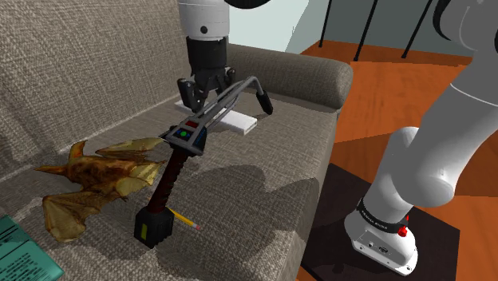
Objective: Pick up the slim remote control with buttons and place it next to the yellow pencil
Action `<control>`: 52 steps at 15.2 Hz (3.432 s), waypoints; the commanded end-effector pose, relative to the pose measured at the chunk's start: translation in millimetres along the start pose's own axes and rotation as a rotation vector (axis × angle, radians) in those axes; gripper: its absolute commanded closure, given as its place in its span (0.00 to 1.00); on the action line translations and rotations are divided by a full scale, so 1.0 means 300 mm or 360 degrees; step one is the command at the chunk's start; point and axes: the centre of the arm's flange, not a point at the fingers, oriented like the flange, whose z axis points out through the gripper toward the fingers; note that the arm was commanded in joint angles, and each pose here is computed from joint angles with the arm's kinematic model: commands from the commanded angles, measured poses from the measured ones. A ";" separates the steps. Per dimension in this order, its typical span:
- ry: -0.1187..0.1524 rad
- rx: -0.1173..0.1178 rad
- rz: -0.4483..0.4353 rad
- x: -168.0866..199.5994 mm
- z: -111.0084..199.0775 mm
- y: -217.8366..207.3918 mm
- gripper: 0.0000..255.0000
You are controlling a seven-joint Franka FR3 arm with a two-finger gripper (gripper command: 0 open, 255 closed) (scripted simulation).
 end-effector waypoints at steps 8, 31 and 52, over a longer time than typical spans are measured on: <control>0.0001 0.0000 0.0002 -0.261 0.001 -0.287 1.00; 0.0001 0.0000 0.0002 -0.696 0.163 -0.766 1.00; 0.0001 0.0000 0.0002 -0.697 0.228 -0.764 0.00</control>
